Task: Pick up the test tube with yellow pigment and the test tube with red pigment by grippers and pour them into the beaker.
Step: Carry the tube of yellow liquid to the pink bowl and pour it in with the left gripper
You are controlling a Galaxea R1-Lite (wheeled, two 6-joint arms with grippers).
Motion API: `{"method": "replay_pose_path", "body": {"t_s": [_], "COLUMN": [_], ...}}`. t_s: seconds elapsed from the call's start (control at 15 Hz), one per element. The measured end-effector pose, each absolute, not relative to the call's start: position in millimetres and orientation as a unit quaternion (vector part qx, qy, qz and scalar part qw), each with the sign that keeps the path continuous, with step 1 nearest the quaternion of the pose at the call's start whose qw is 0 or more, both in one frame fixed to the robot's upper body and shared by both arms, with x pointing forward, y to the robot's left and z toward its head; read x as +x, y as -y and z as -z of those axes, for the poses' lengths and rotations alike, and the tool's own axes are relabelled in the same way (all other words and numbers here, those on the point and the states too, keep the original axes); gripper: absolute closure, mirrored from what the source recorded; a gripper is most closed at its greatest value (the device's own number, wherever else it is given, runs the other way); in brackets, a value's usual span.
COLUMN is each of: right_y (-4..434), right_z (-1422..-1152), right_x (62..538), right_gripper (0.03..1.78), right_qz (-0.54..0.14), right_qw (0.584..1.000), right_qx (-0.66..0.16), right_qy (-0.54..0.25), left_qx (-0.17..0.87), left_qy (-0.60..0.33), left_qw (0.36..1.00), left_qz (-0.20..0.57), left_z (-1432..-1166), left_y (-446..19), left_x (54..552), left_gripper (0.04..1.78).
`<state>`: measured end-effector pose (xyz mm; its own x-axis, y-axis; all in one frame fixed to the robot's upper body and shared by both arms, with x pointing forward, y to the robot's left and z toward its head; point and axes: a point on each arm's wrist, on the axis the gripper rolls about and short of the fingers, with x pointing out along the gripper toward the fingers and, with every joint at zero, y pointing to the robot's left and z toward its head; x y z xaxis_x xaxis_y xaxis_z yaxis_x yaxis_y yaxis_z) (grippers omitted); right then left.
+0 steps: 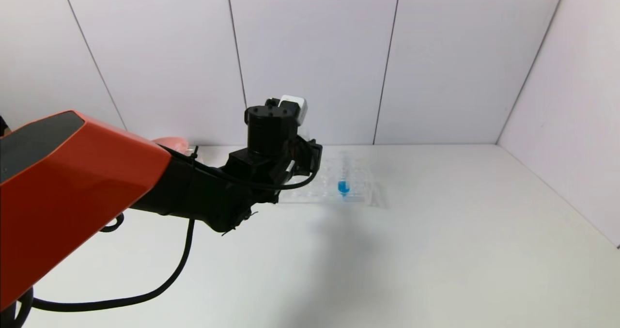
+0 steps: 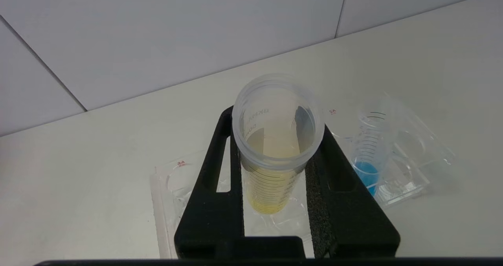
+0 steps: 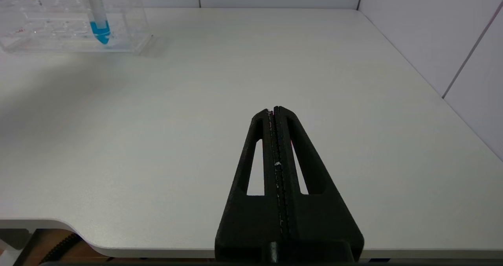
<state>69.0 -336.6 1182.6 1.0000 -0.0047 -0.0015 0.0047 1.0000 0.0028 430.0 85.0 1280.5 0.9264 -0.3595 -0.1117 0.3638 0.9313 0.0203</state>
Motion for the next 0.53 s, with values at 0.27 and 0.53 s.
{"method": "replay_pose_path", "body": {"t_s": [0.27,0.53], "right_y": [337,337], "right_z": [-1183,-1183], "right_x": [69,69], "right_gripper": [1.7,1.7], "right_qz": [0.002,0.002], "right_qw": [1.0,1.0], "right_qx": [0.001,0.001], "right_qy": [-0.001,-0.001], "left_qx": [0.018,0.02], "left_qy": [-0.054,-0.058], "left_qw": [0.981,0.98], "left_qz": [0.187,0.187], "left_z": [-1300,-1323], "left_y": [-92,-103], "left_x": [420,407], "left_gripper": [1.36,1.36]}}
